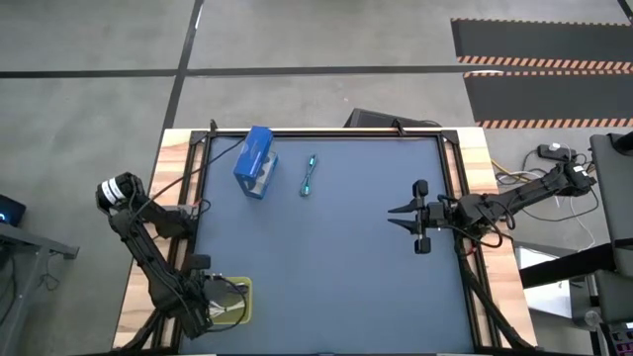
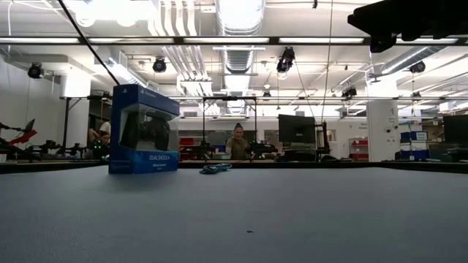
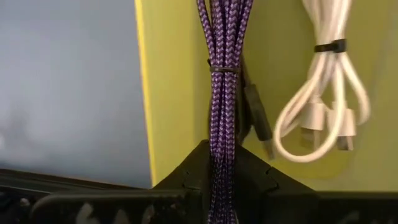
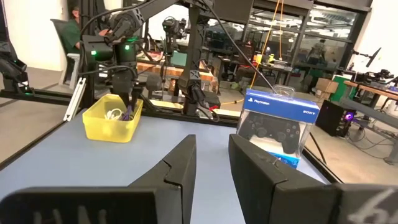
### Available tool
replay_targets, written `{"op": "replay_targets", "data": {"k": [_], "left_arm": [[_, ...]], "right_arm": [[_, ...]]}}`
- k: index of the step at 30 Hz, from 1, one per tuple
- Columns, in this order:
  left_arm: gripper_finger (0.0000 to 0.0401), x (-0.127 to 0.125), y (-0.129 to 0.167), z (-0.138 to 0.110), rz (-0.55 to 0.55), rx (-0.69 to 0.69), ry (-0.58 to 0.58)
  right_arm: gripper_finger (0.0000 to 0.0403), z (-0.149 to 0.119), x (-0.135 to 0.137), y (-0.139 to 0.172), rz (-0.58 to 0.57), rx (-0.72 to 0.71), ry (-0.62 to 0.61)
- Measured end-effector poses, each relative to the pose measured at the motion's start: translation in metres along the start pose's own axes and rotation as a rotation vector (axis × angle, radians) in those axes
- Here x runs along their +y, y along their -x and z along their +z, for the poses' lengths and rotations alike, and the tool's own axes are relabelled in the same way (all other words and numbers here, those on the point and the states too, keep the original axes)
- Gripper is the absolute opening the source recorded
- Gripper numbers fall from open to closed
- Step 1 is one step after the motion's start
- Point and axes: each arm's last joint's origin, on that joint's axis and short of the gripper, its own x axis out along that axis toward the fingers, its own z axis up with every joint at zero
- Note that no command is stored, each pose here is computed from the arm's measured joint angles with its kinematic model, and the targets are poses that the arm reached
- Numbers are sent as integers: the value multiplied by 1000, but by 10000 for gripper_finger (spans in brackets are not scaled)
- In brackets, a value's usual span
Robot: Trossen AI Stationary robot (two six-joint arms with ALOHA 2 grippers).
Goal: Pick and place USB-C Cables
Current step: Put the violet white charger cable into the yellow bin, then put the green white charger cable into the yellow bin
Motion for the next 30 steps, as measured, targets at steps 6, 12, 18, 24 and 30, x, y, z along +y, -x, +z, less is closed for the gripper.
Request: {"op": "replay_targets", "data": {"k": [6, 12, 18, 24, 30], "left_arm": [[57, 2, -3, -1, 15, 8, -7], [85, 1, -1, -1, 10, 11, -2], [106, -1, 2, -1, -22, 52, 1], [110, -6, 12, 0, -79, 77, 2], [110, -12, 28, 5, -141, 59, 53]], "right_arm": [[86, 0, 0, 0, 0, 0, -5], [86, 0, 0, 0, 0, 0, -14], [86, 0, 0, 0, 1, 1, -13], [86, 0, 0, 0, 0, 0, -12], [86, 0, 0, 0, 0, 1, -11]]}}
